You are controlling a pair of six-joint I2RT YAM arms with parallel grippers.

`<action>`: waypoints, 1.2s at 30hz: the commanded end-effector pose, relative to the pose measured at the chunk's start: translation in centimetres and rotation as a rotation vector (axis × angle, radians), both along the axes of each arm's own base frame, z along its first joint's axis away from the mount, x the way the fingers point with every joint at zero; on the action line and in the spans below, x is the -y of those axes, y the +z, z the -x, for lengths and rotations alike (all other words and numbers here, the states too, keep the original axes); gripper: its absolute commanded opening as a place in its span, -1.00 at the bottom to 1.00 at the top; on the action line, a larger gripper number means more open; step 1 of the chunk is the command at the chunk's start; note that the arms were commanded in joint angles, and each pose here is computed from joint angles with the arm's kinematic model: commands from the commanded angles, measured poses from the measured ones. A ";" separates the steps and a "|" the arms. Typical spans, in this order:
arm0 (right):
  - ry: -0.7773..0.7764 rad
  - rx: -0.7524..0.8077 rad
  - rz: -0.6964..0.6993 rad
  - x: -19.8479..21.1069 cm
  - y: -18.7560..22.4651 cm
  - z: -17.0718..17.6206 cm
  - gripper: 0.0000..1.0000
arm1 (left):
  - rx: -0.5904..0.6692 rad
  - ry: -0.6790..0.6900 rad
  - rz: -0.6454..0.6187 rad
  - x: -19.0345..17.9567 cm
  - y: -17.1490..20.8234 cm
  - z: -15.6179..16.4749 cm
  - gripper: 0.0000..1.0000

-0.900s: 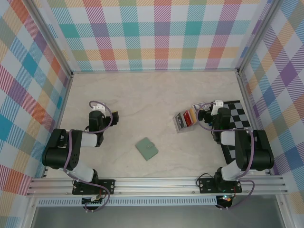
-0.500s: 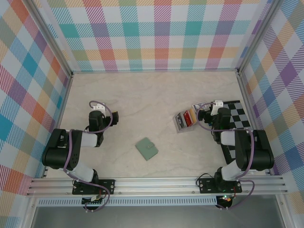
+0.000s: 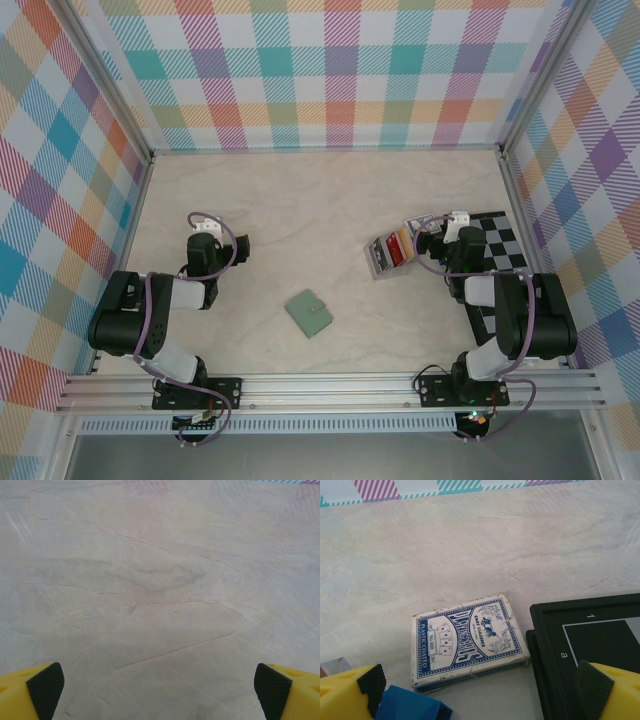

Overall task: Put the credit cards into the card holder
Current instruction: Rotate the card holder at the bottom-center of the table.

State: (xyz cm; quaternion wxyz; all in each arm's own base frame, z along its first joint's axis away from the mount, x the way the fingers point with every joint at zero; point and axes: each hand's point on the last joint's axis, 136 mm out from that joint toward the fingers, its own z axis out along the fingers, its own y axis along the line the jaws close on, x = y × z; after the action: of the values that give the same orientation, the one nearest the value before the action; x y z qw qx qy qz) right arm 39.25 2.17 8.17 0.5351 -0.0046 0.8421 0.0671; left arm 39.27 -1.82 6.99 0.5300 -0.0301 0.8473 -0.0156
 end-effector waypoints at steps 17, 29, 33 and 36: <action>-0.184 -0.332 -0.209 0.4 6.7 4.3 1.00 | -0.051 0.215 0.193 -2.3 9.8 3.2 1.00; 0.137 -0.508 -0.576 -7.5 9.9 6.7 0.86 | -0.343 0.076 0.628 4.4 8.8 6.0 0.99; 0.296 -0.581 -0.643 -11.5 10.2 8.5 0.50 | -0.509 -0.089 0.799 9.3 7.4 7.8 0.81; 0.360 -0.656 -0.601 -15.0 8.9 10.5 0.24 | -0.665 -0.130 0.792 12.0 5.2 10.5 0.68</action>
State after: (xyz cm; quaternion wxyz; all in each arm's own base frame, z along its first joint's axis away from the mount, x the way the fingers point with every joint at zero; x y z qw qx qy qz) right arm 31.09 13.78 16.99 0.2514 0.0534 0.8985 0.3559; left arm 32.12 -10.03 13.32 0.2788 -0.1953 0.8897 -0.3043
